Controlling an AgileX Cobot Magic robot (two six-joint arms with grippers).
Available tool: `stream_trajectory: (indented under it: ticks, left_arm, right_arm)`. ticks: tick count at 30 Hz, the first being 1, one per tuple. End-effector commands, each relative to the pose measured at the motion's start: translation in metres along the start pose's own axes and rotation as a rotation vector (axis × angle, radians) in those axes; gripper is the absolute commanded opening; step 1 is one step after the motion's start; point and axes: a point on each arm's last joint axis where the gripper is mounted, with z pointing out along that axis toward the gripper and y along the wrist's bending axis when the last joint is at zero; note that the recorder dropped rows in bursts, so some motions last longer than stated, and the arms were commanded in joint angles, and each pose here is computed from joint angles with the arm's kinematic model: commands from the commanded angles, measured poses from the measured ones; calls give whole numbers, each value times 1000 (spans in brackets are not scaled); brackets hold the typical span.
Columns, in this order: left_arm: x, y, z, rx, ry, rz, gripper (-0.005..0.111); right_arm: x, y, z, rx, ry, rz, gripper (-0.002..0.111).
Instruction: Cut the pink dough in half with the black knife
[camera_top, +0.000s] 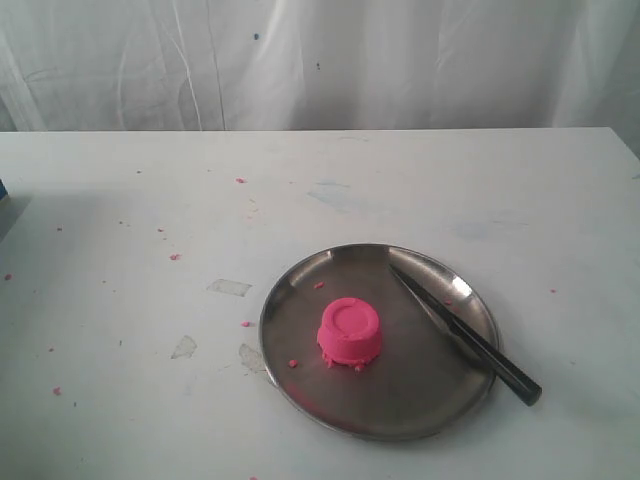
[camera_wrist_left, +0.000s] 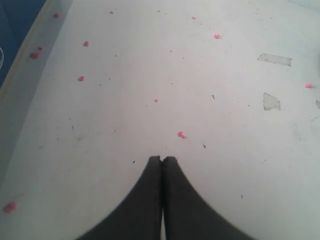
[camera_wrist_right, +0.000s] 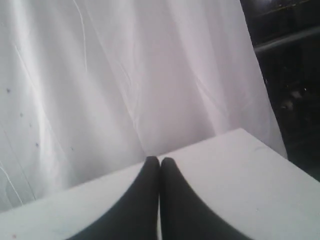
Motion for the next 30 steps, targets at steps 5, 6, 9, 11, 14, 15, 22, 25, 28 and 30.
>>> stream_trajectory:
  ticks: [5,6,9,11,14,15,22,25,28,30]
  left_arm:
    - [3,0,0,5,26,6,0]
    - [3,0,0,5,26,6,0]
    - [3,0,0,5,26,6,0]
    - [3,0,0,5,26,6,0]
    - [3,0,0,5,26,6,0]
    - [3,0,0,5,26,6,0]
    - [3,0,0,5,26,6,0]
    - [3,0,0,5,26,6,0]
    - [3,0,0,5,26,6,0]
    - [3,0,0,5,26,6,0]
  right_arm:
    - [-11,3,-1,-39,-133,47,0]
    - [-12,3,-1,-40,-136,49,0]
    - [-15,4,-2,-48,-168,31,0]
    - [-15,4,-2,-50,-172,36,0]
    - [-13,4,-2,-43,-150,36,0]
    - [-12,3,-1,-38,-136,34,0]
    - [-17,5,-2,-55,-190,29,0]
    - [-31,9,-6,-102,-350,24,0]
    - [-46,10,-14,-93,-542,-71,0]
    - [-52,9,-18,-48,-630,-200,0]
